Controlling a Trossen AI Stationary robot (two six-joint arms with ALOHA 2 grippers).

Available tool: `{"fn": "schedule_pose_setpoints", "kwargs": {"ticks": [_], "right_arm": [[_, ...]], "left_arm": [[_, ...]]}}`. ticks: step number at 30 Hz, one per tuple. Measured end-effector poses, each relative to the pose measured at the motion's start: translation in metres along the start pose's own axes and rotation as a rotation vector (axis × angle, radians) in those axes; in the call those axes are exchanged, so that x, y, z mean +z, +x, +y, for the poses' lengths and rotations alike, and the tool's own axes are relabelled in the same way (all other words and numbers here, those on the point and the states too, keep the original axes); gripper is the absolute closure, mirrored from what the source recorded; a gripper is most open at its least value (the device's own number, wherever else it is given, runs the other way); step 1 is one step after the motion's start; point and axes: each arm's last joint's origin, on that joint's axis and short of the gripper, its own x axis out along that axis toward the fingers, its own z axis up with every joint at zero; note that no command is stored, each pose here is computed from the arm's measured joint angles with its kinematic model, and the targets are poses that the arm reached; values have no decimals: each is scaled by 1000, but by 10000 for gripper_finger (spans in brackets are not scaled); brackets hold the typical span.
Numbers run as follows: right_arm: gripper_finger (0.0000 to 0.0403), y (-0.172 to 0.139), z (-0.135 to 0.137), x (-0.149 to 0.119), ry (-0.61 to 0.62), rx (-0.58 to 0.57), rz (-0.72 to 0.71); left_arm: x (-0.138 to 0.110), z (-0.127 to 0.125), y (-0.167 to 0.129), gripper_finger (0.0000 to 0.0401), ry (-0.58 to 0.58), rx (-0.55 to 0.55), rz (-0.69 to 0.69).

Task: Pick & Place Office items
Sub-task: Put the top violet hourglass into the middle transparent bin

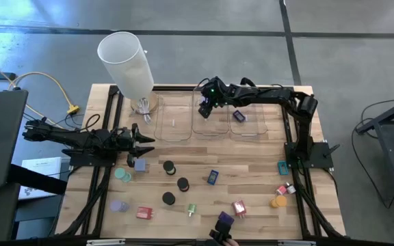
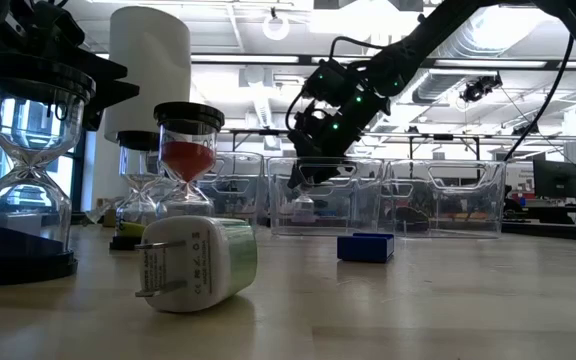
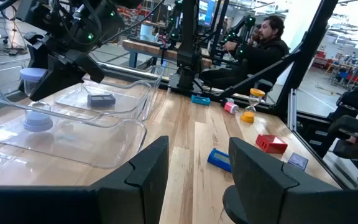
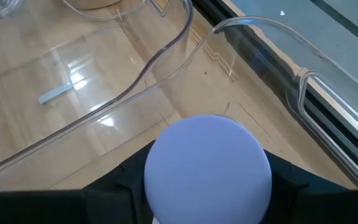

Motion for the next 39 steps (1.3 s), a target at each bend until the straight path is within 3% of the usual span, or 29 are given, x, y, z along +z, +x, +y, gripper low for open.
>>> {"fn": "schedule_pose_setpoints", "kwargs": {"ticks": [8,31,34,39], "right_arm": [[211,0,0,0,26,1,0],[210,0,2,-1,-105,35,12],[196,0,1,-2,-132,35,16],[138,0,2,-2,-133,45,18]], "left_arm": [[0,0,0,238,0,0,1],[0,0,0,238,0,0,1],[0,0,0,238,0,0,0],[0,0,0,238,0,0,0]]}}
